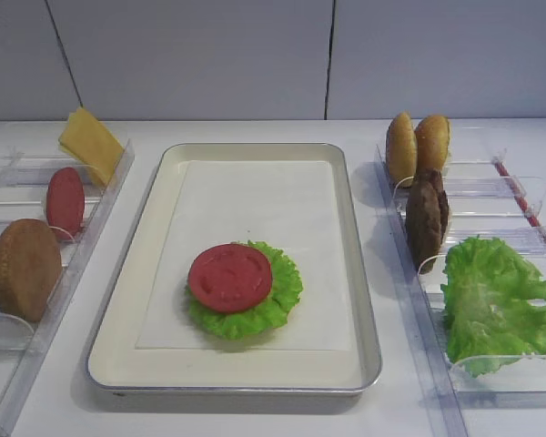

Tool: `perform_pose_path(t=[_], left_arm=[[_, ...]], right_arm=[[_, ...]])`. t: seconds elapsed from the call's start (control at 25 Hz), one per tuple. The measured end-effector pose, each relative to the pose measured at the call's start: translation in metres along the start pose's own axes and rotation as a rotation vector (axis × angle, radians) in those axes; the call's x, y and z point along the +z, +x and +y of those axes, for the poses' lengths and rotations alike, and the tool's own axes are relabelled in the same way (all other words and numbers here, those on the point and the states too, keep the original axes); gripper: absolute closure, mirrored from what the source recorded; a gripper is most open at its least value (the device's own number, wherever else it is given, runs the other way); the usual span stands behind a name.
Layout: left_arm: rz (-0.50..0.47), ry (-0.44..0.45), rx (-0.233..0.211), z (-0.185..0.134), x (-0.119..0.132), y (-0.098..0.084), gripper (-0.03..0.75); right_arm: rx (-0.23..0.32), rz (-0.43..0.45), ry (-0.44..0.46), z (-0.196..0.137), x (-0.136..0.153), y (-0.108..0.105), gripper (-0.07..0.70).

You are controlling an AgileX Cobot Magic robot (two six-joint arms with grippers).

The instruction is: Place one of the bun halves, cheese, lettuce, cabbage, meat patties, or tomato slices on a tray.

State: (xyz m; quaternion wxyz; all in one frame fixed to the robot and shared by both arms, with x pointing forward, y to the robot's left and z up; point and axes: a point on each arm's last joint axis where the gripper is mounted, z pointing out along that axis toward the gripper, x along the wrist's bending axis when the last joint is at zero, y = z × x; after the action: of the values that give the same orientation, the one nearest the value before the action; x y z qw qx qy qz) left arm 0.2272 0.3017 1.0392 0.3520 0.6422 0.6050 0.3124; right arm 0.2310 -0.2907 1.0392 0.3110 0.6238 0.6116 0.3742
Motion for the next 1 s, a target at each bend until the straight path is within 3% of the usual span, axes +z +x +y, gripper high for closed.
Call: perform_pose_path(t=[1.0], left_arm=[[0.001,0.0,0.001,0.0,0.0,0.0001,0.249]], right_arm=[[0.0,0.0,0.0,0.0,0.0,0.0,0.631]])
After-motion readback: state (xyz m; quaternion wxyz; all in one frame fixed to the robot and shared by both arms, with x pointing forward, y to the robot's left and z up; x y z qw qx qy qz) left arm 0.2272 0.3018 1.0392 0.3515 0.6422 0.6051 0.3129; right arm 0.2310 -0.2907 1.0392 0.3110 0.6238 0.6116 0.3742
